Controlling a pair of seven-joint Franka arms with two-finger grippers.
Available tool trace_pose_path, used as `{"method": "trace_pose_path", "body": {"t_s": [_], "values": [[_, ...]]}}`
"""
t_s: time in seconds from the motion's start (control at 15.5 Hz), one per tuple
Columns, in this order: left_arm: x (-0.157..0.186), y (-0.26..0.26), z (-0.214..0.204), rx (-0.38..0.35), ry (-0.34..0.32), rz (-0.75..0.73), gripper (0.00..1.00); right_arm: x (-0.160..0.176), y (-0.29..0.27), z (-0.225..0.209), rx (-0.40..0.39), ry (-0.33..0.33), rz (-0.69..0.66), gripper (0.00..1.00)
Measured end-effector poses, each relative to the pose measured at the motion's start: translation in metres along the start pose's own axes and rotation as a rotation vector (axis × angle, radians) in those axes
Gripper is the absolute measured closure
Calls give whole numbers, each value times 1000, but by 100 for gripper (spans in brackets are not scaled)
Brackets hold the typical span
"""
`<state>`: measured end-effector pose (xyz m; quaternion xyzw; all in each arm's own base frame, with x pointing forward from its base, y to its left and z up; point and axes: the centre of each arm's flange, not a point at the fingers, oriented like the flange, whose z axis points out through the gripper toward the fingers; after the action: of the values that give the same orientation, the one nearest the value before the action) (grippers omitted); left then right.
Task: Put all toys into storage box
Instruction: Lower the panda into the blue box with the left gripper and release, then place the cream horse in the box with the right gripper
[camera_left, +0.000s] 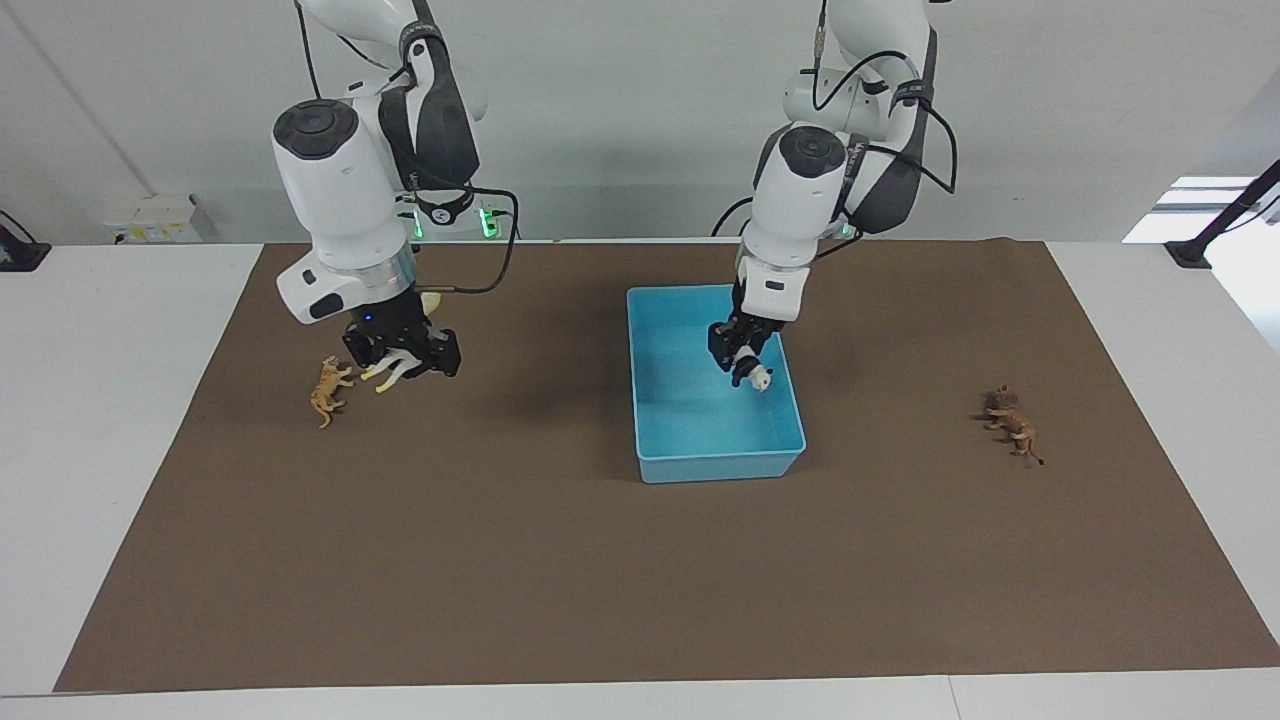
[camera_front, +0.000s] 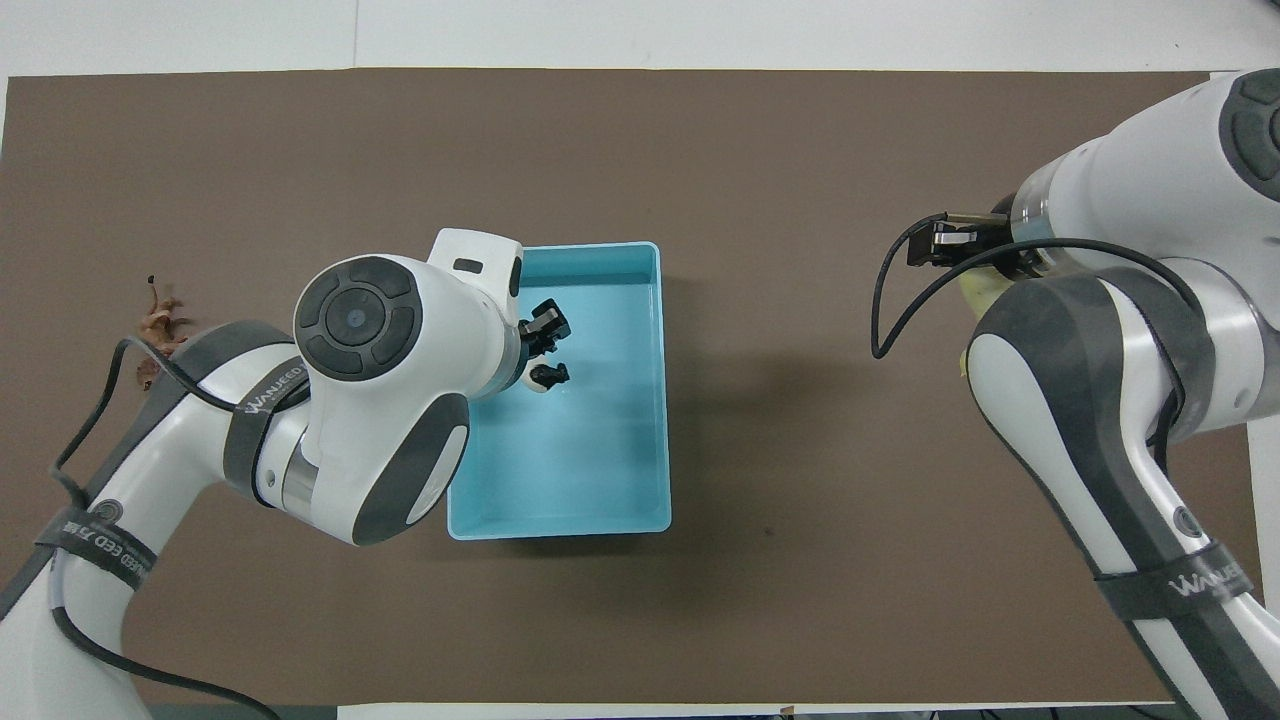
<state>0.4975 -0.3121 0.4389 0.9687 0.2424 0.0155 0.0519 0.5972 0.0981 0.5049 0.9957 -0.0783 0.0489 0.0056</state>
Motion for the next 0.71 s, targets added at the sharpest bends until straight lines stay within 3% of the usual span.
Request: {"method": "trace_pose_path", "body": {"t_s": [0.13, 0.19, 0.39, 0.51, 0.71], "values": [[3, -2, 0, 4, -1, -9, 2, 0, -1, 0, 0, 0, -1, 96], [5, -5, 1, 13, -6, -15, 0, -1, -2, 0, 1, 0, -3, 96], [25, -24, 2, 81, 6, -29, 0, -6, -20, -6, 12, 3, -14, 96], [67, -56, 0, 128, 45, -20, 0, -24, -67, -13, 32, 8, 16, 96], [147, -132, -9, 148, 49, 62, 0, -73, -155, -19, 55, 7, 9, 96]]}}
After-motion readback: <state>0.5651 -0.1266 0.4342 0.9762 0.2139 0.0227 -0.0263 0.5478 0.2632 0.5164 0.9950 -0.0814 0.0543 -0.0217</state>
